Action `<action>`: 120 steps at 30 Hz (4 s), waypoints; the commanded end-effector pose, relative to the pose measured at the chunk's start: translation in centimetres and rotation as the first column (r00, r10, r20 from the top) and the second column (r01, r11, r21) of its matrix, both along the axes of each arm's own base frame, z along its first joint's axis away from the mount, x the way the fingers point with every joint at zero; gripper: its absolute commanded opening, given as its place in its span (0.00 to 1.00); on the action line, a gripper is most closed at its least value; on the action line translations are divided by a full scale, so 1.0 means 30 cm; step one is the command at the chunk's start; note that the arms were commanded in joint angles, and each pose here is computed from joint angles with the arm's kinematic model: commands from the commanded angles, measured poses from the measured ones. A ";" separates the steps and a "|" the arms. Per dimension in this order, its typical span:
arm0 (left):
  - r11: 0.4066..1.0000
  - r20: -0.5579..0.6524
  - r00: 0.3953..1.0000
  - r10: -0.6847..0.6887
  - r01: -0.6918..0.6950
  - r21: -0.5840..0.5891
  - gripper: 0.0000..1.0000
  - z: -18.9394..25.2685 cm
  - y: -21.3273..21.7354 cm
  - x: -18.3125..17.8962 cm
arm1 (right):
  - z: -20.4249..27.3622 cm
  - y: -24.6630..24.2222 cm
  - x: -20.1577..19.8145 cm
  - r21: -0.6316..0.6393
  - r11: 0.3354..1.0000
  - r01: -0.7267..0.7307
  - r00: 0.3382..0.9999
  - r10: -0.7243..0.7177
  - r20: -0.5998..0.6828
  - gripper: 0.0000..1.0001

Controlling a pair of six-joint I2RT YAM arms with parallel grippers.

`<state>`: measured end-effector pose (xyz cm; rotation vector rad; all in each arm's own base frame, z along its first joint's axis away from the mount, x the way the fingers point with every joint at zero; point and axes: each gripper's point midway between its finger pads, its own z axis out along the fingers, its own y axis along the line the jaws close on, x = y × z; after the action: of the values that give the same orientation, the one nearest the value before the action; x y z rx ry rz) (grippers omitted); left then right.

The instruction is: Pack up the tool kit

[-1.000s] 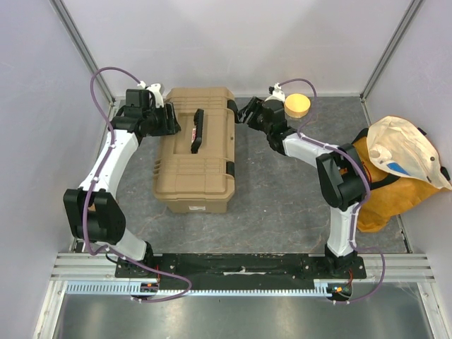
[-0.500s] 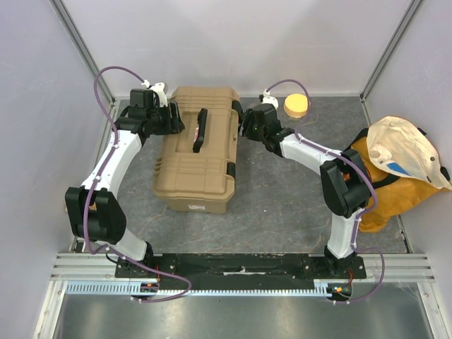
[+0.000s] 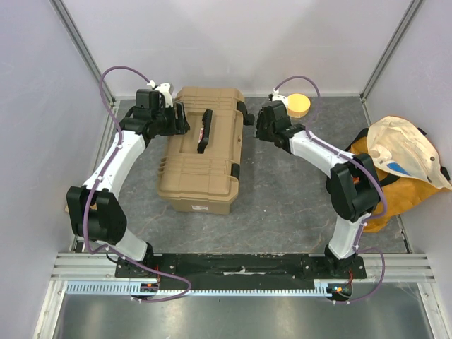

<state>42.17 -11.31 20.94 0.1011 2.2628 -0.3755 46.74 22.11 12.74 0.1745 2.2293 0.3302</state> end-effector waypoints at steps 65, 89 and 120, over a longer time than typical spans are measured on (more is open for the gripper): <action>0.873 -0.295 0.860 -0.417 0.288 -0.393 0.67 -0.258 -0.393 -0.221 | -0.064 0.454 0.193 0.081 0.891 -0.446 0.868 0.409 0.282 0.00; 0.930 -0.318 0.945 -0.075 -0.049 -0.366 0.68 -0.212 -0.341 -0.050 | 0.086 0.006 0.333 0.200 0.964 -0.176 0.965 0.129 0.229 0.13; 0.951 0.303 0.905 0.298 -0.252 -0.181 0.91 0.472 0.222 -0.761 | 0.848 -0.601 -0.603 0.112 0.966 0.233 0.837 -0.258 0.484 0.98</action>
<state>22.29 -5.78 36.21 -0.2492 1.8541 -0.3781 31.81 5.64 39.38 0.3137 1.6393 0.2883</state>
